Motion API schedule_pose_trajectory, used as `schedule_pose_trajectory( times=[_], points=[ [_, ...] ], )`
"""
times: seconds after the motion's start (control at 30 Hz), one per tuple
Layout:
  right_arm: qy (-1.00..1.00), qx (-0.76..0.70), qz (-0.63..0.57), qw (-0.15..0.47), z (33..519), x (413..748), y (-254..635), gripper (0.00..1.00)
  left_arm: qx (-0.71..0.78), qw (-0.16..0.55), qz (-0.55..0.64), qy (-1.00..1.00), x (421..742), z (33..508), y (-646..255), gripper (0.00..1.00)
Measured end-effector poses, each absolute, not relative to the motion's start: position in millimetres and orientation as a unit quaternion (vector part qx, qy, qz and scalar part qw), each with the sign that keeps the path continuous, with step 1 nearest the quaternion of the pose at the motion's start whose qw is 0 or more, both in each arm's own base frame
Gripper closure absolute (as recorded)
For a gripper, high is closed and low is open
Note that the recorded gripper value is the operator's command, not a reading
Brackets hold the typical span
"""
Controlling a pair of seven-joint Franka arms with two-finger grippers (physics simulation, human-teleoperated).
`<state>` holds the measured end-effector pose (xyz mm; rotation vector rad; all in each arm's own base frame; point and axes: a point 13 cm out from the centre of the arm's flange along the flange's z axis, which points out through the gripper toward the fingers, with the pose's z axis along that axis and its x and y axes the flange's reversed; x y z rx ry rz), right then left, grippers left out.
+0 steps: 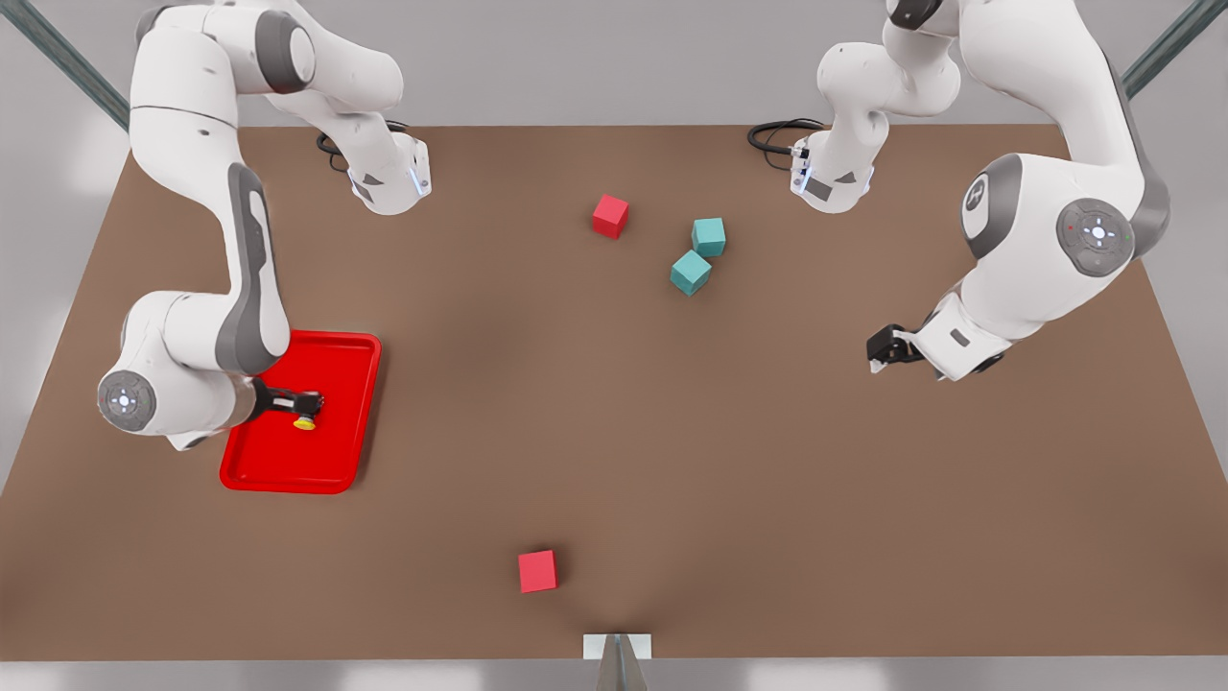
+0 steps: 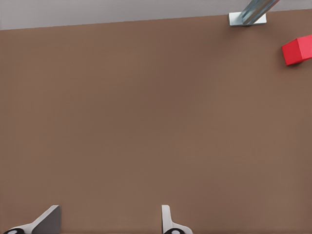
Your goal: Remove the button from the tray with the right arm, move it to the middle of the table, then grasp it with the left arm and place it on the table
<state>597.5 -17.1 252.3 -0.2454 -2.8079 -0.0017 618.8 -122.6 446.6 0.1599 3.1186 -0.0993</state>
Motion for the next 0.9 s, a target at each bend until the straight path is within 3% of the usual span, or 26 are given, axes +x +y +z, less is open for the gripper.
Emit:
schedule_pose_trajectory(
  times=[0.3,0.4,0.63,0.9],
  points=[
    [-0.983,-0.081,0.000,0.166,212.9,609.6,-22.6,0.00,0.056,0.007,-0.032,0.998,618.7,443.2,-129.6,0.00],
    [-0.982,-0.082,0.011,0.167,161.2,604.1,-59.7,0.00,0.056,0.007,-0.032,0.998,618.7,443.2,-129.8,0.00],
    [-0.991,-0.076,0.008,0.112,81.4,598.3,-113.0,0.00,0.057,-0.002,-0.031,0.998,619.4,432.9,-133.1,0.00],
    [-0.999,-0.025,-0.028,0.013,82.8,570.1,-80.0,0.00,0.057,-0.004,-0.032,0.998,618.6,432.1,-134.0,0.00]
  ],
)
